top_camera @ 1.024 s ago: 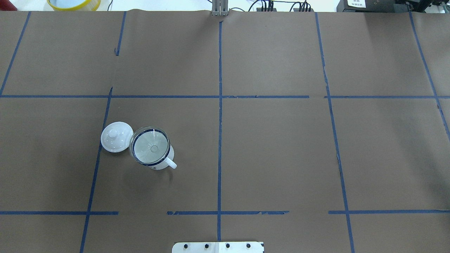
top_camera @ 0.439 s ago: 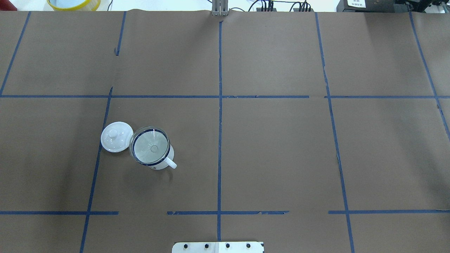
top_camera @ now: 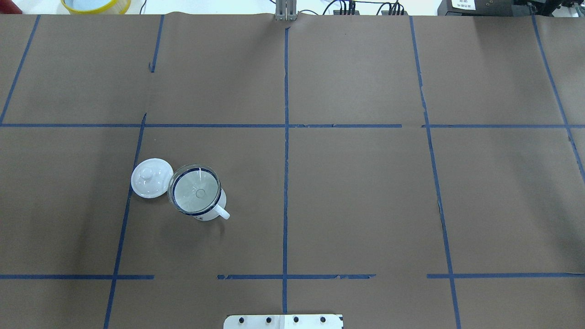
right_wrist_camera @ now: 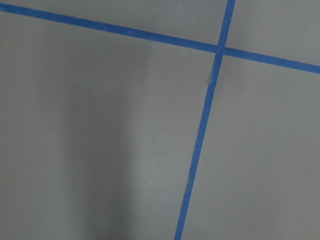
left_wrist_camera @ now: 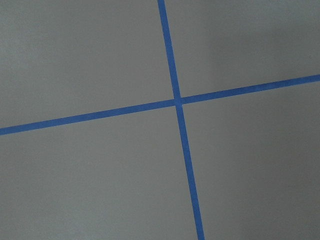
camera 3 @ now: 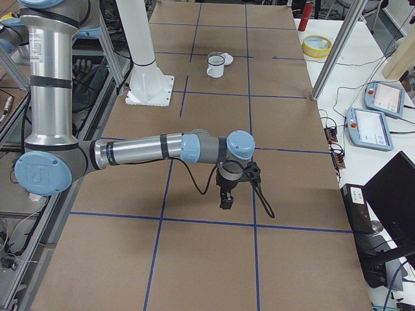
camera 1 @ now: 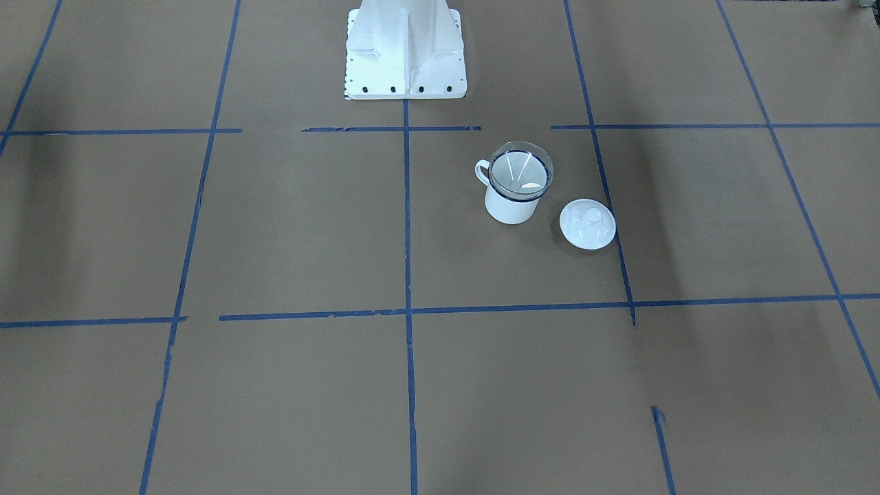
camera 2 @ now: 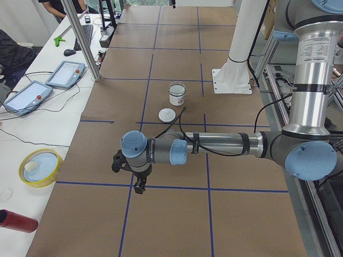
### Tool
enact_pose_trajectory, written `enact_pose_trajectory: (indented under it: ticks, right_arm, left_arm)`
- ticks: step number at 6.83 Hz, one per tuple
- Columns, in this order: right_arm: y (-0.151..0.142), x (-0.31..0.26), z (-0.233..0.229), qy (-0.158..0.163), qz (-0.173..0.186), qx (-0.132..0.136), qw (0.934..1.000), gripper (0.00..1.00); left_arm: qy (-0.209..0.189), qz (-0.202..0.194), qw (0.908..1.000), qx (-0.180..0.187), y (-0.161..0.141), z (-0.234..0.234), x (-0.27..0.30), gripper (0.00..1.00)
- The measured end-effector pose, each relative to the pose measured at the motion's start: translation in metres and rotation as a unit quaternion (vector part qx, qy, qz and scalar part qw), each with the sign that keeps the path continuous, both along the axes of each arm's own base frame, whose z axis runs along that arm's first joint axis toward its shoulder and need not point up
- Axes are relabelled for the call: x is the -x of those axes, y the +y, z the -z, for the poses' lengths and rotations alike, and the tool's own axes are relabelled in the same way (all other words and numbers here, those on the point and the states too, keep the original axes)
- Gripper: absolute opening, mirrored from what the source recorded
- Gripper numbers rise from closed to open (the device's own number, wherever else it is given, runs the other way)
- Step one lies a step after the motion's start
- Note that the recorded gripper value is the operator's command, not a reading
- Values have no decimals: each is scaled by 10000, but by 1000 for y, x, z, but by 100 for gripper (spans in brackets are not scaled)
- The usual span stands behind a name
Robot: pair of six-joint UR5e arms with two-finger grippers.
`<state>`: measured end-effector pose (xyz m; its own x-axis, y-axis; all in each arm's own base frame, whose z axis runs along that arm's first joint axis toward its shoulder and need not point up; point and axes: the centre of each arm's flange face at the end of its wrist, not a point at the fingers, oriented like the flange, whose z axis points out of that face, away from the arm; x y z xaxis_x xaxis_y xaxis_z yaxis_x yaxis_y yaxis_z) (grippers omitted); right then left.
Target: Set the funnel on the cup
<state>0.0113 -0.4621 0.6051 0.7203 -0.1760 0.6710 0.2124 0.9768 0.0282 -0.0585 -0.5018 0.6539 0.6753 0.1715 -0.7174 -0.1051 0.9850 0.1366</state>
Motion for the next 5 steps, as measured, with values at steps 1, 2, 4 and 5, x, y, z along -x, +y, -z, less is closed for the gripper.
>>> enact_pose_trajectory:
  ticks: [1, 2, 4, 5]
  right_arm:
    - [0, 0, 0, 0, 0, 0, 10000, 100]
    - [0, 0, 0, 0, 0, 1, 10000, 100]
    - [0, 0, 0, 0, 0, 3, 10000, 100]
    - [0, 0, 0, 0, 0, 2, 10000, 100]
  left_arm:
    - [0, 6, 10000, 3, 0, 0, 0, 100]
    - [-3, 11, 10000, 7, 0, 0, 1, 100]
    - [-3, 15, 10000, 9, 0, 0, 1, 100]
    - [-2, 15, 10000, 9, 0, 0, 1, 100]
